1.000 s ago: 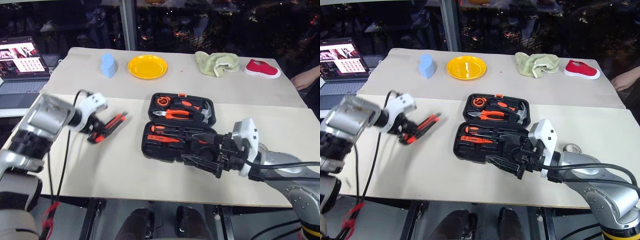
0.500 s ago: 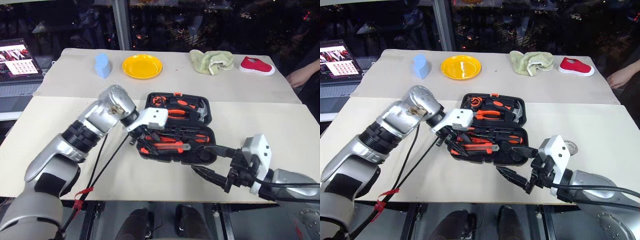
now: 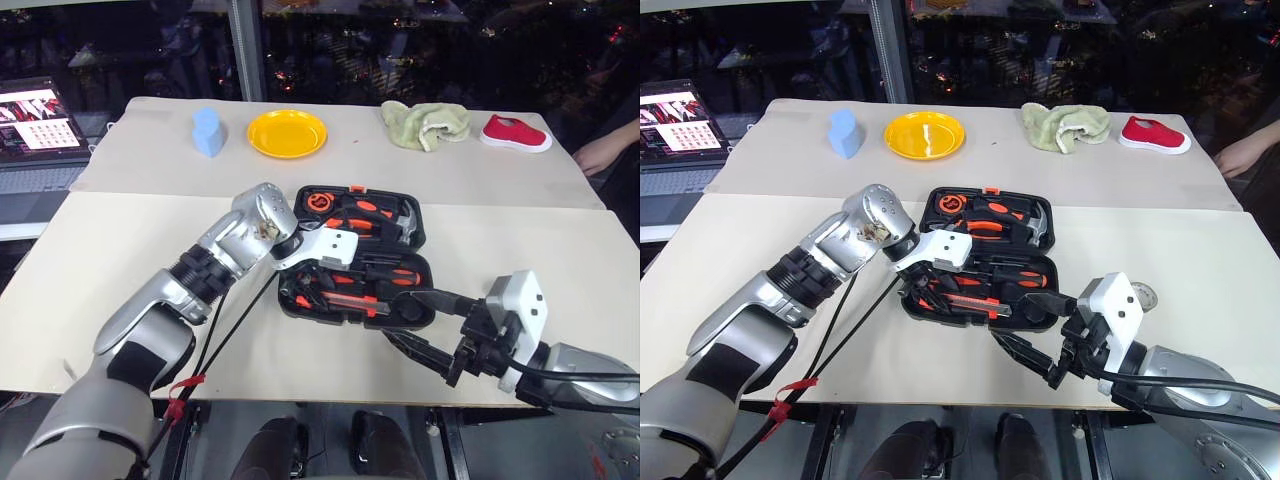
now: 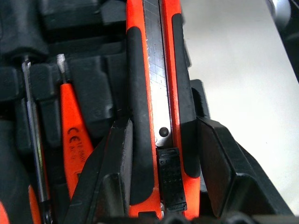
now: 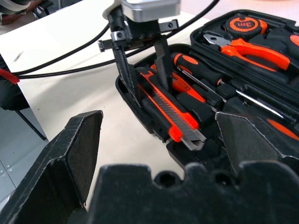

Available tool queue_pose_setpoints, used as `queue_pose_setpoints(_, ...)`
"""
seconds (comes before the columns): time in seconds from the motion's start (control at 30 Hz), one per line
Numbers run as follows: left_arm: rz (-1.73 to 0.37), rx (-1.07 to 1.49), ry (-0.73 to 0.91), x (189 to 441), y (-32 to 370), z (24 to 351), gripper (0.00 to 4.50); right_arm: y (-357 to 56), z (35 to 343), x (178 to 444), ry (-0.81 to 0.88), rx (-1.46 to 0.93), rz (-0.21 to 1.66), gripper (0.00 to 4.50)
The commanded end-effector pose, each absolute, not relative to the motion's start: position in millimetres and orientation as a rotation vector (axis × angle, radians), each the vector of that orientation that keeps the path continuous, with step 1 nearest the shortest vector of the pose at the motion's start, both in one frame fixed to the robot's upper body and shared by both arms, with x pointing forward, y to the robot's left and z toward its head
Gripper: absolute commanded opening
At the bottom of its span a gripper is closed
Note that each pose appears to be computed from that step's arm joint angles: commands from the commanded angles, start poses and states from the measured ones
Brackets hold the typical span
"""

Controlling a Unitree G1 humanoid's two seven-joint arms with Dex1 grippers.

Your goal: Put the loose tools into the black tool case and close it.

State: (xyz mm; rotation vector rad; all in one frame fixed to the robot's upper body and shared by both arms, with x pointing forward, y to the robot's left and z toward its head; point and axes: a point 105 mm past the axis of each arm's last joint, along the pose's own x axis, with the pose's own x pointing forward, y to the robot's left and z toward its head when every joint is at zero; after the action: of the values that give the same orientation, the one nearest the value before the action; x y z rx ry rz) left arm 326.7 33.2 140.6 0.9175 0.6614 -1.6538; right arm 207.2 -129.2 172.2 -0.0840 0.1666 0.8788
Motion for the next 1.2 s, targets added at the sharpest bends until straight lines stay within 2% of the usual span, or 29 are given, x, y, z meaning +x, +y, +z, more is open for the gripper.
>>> queue_pose_setpoints(0.03,-1.592,0.936,0.682,332,35,146,2.74,-129,185,207,0.105,-0.095,0.882,4.50)
queue_pose_setpoints(0.17,-1.624,0.905,0.696,324,39,150,4.16,-130,186,210,0.100,-0.093,0.881,4.50)
queue_pose_setpoints(0.2,-1.619,0.900,0.693,325,39,152,4.37,-130,186,210,0.099,-0.091,0.881,4.50)
queue_pose_setpoints(0.33,-1.614,0.858,0.642,326,42,168,4.37,-131,186,213,0.097,-0.088,0.881,4.50)
queue_pose_setpoints(0.47,-1.631,0.816,0.517,328,43,185,4.37,-130,187,214,0.095,-0.086,0.884,4.50)
queue_pose_setpoints(0.57,-1.672,0.719,0.432,326,44,189,3.66,-130,186,214,0.097,-0.087,0.886,4.50)
queue_pose_setpoints(0.7,-1.730,0.653,0.224,325,41,186,2.02,-131,186,214,0.100,-0.088,0.887,4.50)
queue_pose_setpoints(0.87,-1.705,0.608,0.231,333,44,175,0.19,-132,187,214,0.101,-0.091,0.889,4.50)
queue_pose_setpoints(0.9,-1.708,0.606,0.233,333,44,174,0.02,-132,187,214,0.102,-0.090,0.889,4.50)
queue_pose_setpoints(1.2,-1.703,0.663,0.308,335,50,152,0.02,-131,186,213,0.109,-0.084,0.888,4.50)
